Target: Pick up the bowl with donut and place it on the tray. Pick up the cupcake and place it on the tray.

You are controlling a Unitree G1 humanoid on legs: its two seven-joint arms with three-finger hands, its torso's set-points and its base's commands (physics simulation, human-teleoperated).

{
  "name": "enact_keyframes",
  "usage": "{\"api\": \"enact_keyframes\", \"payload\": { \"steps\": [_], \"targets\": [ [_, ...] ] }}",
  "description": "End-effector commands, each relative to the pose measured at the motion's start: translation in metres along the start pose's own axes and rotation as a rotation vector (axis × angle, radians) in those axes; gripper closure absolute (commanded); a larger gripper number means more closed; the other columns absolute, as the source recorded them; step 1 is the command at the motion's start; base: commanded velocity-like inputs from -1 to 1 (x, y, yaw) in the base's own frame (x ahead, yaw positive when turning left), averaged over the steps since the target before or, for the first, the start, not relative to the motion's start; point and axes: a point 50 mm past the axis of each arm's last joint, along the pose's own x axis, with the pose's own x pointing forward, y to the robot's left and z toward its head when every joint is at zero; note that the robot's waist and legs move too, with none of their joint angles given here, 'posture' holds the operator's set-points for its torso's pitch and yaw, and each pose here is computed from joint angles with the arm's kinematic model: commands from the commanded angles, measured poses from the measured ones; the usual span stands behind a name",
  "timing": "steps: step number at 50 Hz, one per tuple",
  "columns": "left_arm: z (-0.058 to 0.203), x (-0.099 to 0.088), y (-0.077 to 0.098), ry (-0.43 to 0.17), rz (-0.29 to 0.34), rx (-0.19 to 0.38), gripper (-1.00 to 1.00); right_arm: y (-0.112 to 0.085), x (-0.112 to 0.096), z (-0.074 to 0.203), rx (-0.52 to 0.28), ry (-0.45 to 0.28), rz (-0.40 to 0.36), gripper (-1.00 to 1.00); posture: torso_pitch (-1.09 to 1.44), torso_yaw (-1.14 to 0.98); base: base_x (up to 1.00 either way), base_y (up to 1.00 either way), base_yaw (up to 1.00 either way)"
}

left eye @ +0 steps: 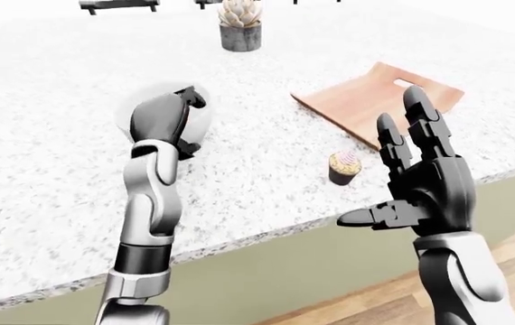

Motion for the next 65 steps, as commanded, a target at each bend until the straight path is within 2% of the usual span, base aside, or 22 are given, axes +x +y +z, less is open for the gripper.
{"api": "enact_keyframes", "payload": {
  "steps": [1, 6, 12, 14, 15, 16, 19, 22, 23, 28, 29, 30, 35, 40, 41, 43, 46, 50, 53, 55, 56, 65],
  "targets": [
    [0.005, 0.002, 0.011, -0.019, 0.043, -0.004, 0.12, 0.002, 0.000, 0.012, -0.009, -0.071, 0.012, -1.00, 0.00, 0.00, 0.00, 0.00, 0.00],
    [0.000, 0.000, -0.004, -0.013, 0.027, 0.029, 0.26, 0.001, 0.001, 0.010, -0.008, -0.072, 0.013, -1.00, 0.00, 0.00, 0.00, 0.00, 0.00],
    [-0.004, 0.000, -0.006, 0.012, 0.028, 0.088, 0.37, 0.000, 0.001, 0.010, -0.008, -0.074, 0.013, -1.00, 0.00, 0.00, 0.00, 0.00, 0.00],
    [-0.003, 0.000, -0.007, 0.007, 0.025, 0.090, 0.58, 0.000, 0.001, 0.010, -0.009, -0.074, 0.013, -1.00, 0.00, 0.00, 0.00, 0.00, 0.00],
    [-0.003, 0.000, -0.007, 0.007, 0.025, 0.091, 0.58, 0.000, 0.001, 0.010, -0.009, -0.074, 0.013, -1.00, 0.00, 0.00, 0.00, 0.00, 0.00],
    [-0.002, -0.002, -0.006, -0.001, 0.027, 0.093, 1.00, 0.000, 0.001, 0.010, -0.009, -0.074, 0.012, -1.00, 0.00, 0.00, 0.00, 0.00, 0.00],
    [0.000, -0.004, -0.006, -0.011, 0.030, 0.092, 1.00, 0.000, 0.001, 0.009, -0.010, -0.073, 0.013, -1.00, 0.00, 0.00, 0.00, 0.00, 0.00],
    [0.004, -0.010, 0.002, -0.028, 0.037, 0.084, 1.00, -0.001, 0.001, 0.011, -0.015, -0.074, 0.012, -1.00, 0.00, 0.00, 0.00, 0.00, 0.00],
    [0.008, -0.012, 0.003, -0.058, 0.036, 0.084, 1.00, -0.001, 0.002, 0.012, -0.016, -0.074, 0.011, -1.00, 0.00, 0.00, 0.00, 0.00, 0.00],
    [0.021, -0.022, 0.016, -0.098, 0.045, 0.069, 1.00, 0.000, 0.006, 0.020, -0.034, -0.076, 0.019, -1.00, 0.00, 0.00, 0.00, 0.00, 0.00],
    [0.023, -0.023, 0.018, -0.103, 0.042, 0.061, 1.00, -0.002, 0.007, 0.021, -0.035, -0.077, 0.019, -1.00, 0.00, 0.00, 0.00, 0.00, 0.00],
    [0.028, -0.027, 0.024, -0.121, 0.025, 0.007, 1.00, -0.003, 0.007, 0.024, -0.041, -0.074, 0.017, -1.00, 0.00, 0.00, 0.00, 0.00, 0.00],
    [0.040, -0.038, 0.042, -0.151, 0.028, 0.000, 1.00, -0.005, 0.015, 0.028, -0.075, -0.032, 0.022, -1.00, 0.00, 0.00, 0.00, 0.00, 0.00],
    [0.045, -0.045, 0.043, -0.171, 0.015, -0.013, 1.00, -0.015, 0.024, 0.039, -0.185, 0.058, 0.013, -1.00, 0.00, 0.00, 0.00, 0.00, 0.00],
    [0.044, -0.044, 0.042, -0.171, 0.014, -0.012, 1.00, -0.015, 0.024, 0.041, -0.188, 0.059, 0.017, -1.00, 0.00, 0.00, 0.00, 0.00, 0.00],
    [0.044, -0.045, 0.042, -0.170, 0.012, -0.011, 1.00, -0.019, 0.027, 0.047, -0.238, 0.086, 0.031, -1.00, 0.00, 0.00, 0.00, 0.00, 0.00],
    [0.044, -0.046, 0.044, -0.171, 0.017, -0.008, 1.00, -0.024, 0.033, 0.062, -0.322, 0.089, 0.042, -1.00, 0.00, 0.00, 0.00, 0.00, 0.00],
    [0.043, -0.044, 0.042, -0.167, 0.022, -0.004, 1.00, -0.024, 0.039, 0.071, -0.372, 0.096, 0.101, -1.00, 0.00, 0.00, 0.00, 0.00, 0.00],
    [0.043, -0.044, 0.043, -0.165, 0.025, -0.003, 1.00, -0.018, 0.041, 0.073, -0.347, 0.104, 0.190, -1.00, 0.00, 0.00, 0.00, 0.00, 0.00],
    [0.042, -0.043, 0.042, -0.165, 0.027, 0.009, 1.00, -0.017, 0.042, 0.072, -0.363, 0.112, 0.212, -1.00, 0.00, 0.00, 0.00, 0.00, 0.00],
    [0.042, -0.043, 0.042, -0.164, 0.027, 0.006, 1.00, -0.013, 0.044, 0.074, -0.365, 0.106, 0.260, -1.00, 0.00, 0.00, 0.00, 0.00, 0.00],
    [0.043, -0.042, 0.044, -0.167, 0.038, 0.017, 1.00, -0.008, 0.069, 0.069, -0.421, 0.136, 0.289, -1.00, 0.00, 0.00, 0.00, 0.00, 0.00]
  ]
}}
